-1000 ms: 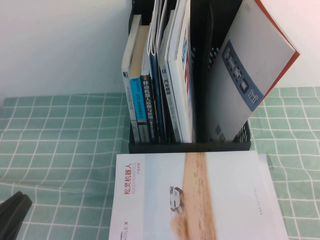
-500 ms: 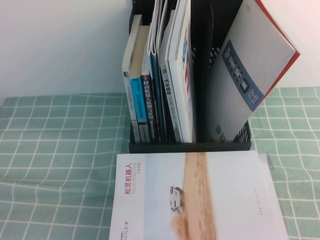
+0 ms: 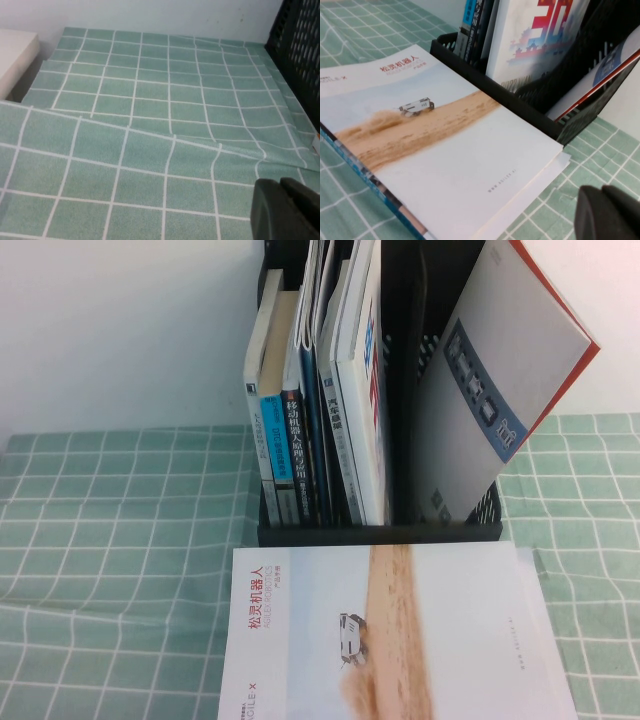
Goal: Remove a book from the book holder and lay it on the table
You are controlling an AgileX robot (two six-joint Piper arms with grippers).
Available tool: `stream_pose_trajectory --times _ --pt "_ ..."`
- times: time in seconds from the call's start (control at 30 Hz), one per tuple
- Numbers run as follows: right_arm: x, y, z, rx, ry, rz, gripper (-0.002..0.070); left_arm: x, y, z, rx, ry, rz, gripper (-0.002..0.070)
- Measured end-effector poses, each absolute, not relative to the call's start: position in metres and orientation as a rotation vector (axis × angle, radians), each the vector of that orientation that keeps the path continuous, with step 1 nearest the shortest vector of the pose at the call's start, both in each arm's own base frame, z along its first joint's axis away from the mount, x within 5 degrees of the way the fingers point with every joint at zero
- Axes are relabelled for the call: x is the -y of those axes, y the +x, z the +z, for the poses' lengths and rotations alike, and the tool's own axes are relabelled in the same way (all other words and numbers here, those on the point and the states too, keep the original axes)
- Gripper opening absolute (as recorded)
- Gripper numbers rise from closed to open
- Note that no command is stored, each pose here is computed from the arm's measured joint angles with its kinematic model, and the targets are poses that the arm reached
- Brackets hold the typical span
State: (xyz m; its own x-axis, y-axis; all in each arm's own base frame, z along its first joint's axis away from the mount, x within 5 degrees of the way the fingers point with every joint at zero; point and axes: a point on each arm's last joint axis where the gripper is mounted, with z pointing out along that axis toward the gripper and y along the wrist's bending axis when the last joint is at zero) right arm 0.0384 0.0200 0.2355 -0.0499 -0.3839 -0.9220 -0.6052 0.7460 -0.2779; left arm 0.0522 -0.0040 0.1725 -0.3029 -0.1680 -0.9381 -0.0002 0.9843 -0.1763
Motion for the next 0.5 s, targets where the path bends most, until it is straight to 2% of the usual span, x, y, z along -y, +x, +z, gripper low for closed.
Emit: stream_pose_trajectory --times 0.5 --pt "-0.0200 0.0384 0.2355 -1.668 -0.799 0.215 -0.0002 0.0047 0.0519 0.1716 -1.884 -0.055 -0.129 -0.0001"
